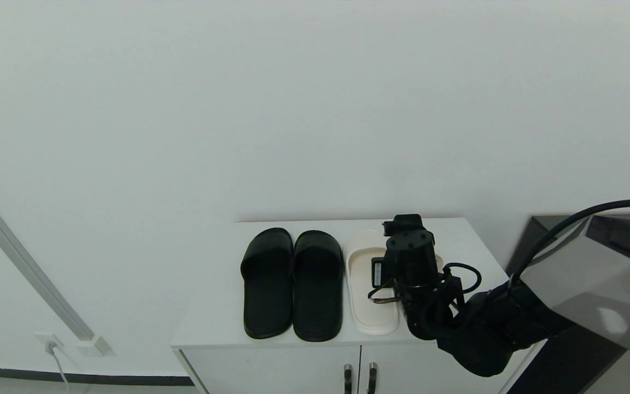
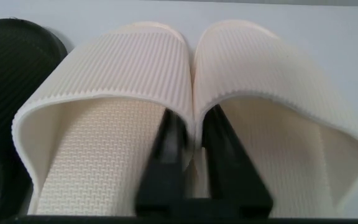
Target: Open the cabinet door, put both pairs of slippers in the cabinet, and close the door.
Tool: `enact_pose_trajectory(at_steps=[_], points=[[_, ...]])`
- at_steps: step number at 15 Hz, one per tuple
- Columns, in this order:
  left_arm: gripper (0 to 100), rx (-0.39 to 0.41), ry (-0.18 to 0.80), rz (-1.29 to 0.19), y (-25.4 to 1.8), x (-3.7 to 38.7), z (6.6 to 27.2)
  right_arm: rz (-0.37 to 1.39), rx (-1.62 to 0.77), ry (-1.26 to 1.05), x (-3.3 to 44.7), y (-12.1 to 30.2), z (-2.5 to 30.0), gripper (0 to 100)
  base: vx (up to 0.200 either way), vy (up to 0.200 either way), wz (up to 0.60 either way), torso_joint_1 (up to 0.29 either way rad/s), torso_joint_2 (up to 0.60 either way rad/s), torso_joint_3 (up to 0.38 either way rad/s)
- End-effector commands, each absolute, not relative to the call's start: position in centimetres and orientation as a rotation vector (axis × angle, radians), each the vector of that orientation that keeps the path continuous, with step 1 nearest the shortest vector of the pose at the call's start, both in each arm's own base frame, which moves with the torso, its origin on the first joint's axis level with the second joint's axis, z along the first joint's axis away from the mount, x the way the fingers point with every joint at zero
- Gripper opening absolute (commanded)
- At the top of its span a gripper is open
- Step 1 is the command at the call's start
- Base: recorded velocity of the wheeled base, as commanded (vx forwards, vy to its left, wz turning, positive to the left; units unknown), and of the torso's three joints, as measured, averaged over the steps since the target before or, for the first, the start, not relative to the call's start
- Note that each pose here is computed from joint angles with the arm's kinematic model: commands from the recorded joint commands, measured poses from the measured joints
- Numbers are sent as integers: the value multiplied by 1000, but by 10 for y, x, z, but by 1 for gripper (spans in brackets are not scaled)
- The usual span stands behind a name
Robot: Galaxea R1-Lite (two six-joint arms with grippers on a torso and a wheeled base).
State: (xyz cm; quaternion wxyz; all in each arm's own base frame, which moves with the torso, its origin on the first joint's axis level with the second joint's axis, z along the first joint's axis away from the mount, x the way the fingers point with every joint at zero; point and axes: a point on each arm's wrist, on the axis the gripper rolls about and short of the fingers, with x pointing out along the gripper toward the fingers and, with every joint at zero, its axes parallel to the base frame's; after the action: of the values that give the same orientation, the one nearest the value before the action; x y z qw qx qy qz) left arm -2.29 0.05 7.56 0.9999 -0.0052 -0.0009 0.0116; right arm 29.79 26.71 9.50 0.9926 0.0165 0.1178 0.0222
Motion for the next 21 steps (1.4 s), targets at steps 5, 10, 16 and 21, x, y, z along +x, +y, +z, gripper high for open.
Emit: enact_pose_trajectory(at_steps=[5,10,16,21], points=[[0,-15,-2,26,1,-23,76,44,26,217,299,265,98,0,0,0,0,0,0,0],[0,-11,-2,26,1,-23,76,50,43,187,296,261,104,0,0,0,0,0,0,0],[0,-11,-2,26,1,-23,76,208,47,177,254,239,140,0,0,0,0,0,0,0],[0,-11,-2,26,1,-23,76,440,34,148,199,222,169,0,0,0,0,0,0,0]])
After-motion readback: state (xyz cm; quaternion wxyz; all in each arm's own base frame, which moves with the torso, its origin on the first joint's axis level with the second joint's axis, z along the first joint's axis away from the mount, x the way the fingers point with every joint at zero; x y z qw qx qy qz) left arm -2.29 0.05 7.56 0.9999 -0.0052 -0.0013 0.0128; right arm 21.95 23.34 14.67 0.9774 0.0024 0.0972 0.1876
